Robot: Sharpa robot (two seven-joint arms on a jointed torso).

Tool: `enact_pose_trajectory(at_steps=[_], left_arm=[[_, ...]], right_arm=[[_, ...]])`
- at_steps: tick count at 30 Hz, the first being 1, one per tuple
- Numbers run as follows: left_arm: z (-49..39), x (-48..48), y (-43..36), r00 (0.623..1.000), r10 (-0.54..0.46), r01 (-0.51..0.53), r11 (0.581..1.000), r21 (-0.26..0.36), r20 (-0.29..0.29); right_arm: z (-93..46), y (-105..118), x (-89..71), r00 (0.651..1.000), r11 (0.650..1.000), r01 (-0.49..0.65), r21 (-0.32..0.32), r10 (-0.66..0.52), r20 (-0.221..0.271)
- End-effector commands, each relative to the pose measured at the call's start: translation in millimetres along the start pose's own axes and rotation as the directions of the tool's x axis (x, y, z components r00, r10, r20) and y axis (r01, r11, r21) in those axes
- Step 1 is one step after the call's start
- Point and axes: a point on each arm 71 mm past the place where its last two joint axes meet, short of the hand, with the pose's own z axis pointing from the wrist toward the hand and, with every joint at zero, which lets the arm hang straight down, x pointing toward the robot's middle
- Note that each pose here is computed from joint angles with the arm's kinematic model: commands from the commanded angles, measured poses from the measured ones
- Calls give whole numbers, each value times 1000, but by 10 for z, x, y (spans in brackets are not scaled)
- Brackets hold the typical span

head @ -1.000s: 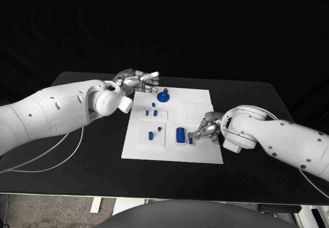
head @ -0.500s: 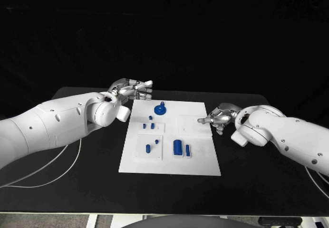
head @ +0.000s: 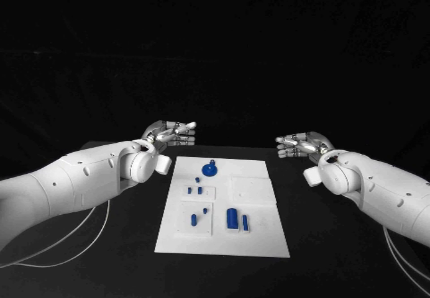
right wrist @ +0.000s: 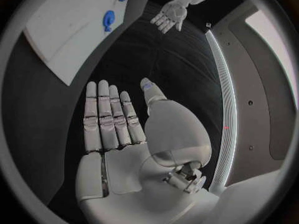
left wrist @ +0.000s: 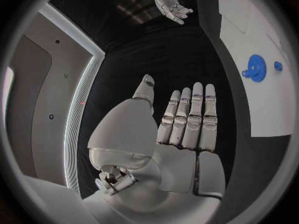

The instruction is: Assemble the parts on the task board

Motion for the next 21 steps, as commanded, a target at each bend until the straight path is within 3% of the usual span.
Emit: enact_pose_trajectory(at_steps=[1,10,11,17,21], left_arm=[[40,-44,2,998,-43,42,999,23,44],[112,-95,47,995,-57,55,998,25,81],[105,-78,59,998,-24,24,1000,3,63],[55,-12,108,997,-30,30,1000,6,74],[-48,110,189,995,-40,39,999,10,96]], right_arm=[[37,82,-4,988,978,-154,-138,155,-6],[84,84,49,986,972,-169,-166,168,-17],[84,41,25,991,986,-129,-107,131,13],[53,77,92,990,982,-138,-126,142,20],[-18,129,219,986,976,-157,-153,163,32]])
